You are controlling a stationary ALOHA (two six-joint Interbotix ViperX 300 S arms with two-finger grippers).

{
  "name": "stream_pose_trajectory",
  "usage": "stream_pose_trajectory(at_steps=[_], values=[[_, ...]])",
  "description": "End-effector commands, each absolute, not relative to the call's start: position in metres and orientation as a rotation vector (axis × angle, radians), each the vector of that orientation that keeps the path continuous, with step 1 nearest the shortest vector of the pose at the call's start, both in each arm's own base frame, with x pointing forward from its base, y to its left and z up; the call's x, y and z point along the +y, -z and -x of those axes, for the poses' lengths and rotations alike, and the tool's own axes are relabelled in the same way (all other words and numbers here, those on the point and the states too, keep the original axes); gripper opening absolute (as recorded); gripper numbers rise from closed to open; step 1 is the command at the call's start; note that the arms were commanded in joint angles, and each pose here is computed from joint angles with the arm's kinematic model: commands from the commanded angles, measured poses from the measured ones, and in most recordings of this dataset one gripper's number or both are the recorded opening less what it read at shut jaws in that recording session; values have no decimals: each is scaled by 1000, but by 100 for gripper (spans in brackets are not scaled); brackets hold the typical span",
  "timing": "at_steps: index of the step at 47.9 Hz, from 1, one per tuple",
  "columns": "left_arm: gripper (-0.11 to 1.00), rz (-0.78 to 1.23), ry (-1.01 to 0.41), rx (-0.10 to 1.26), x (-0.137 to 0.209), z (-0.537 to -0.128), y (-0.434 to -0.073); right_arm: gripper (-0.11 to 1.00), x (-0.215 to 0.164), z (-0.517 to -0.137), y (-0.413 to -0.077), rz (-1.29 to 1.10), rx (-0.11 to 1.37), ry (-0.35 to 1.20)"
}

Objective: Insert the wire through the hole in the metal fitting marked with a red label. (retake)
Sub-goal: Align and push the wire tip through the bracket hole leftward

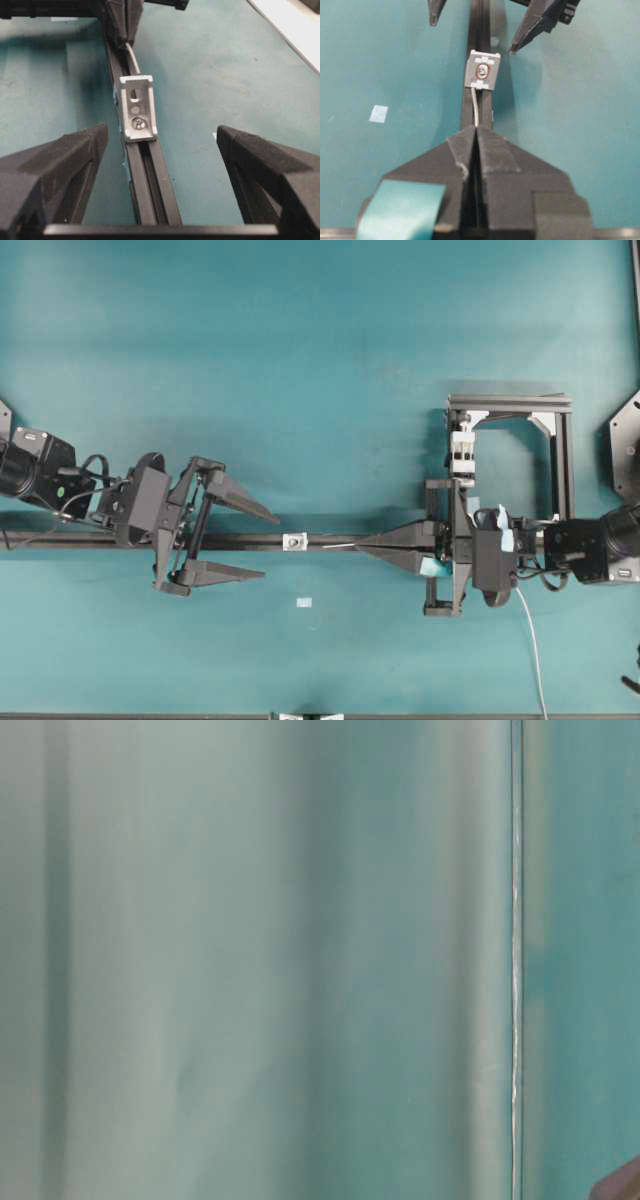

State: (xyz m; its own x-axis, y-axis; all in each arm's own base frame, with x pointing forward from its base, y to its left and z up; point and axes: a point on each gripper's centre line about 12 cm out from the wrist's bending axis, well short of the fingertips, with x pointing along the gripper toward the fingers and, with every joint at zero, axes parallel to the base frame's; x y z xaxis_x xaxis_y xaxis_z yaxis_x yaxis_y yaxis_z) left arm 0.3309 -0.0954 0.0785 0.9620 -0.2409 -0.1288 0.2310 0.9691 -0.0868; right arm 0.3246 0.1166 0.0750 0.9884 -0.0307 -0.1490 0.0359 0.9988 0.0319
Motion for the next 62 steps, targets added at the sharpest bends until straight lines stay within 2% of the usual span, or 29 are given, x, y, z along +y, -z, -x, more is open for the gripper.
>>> stream_pose_trajectory(at_steps=[1, 62], values=[[49, 78, 234, 113, -94, -333, -85, 2, 121, -328, -83, -51, 117, 26], [49, 81, 226, 117, -91, -333, -86, 2, 120, -339, -80, -72, 112, 70]])
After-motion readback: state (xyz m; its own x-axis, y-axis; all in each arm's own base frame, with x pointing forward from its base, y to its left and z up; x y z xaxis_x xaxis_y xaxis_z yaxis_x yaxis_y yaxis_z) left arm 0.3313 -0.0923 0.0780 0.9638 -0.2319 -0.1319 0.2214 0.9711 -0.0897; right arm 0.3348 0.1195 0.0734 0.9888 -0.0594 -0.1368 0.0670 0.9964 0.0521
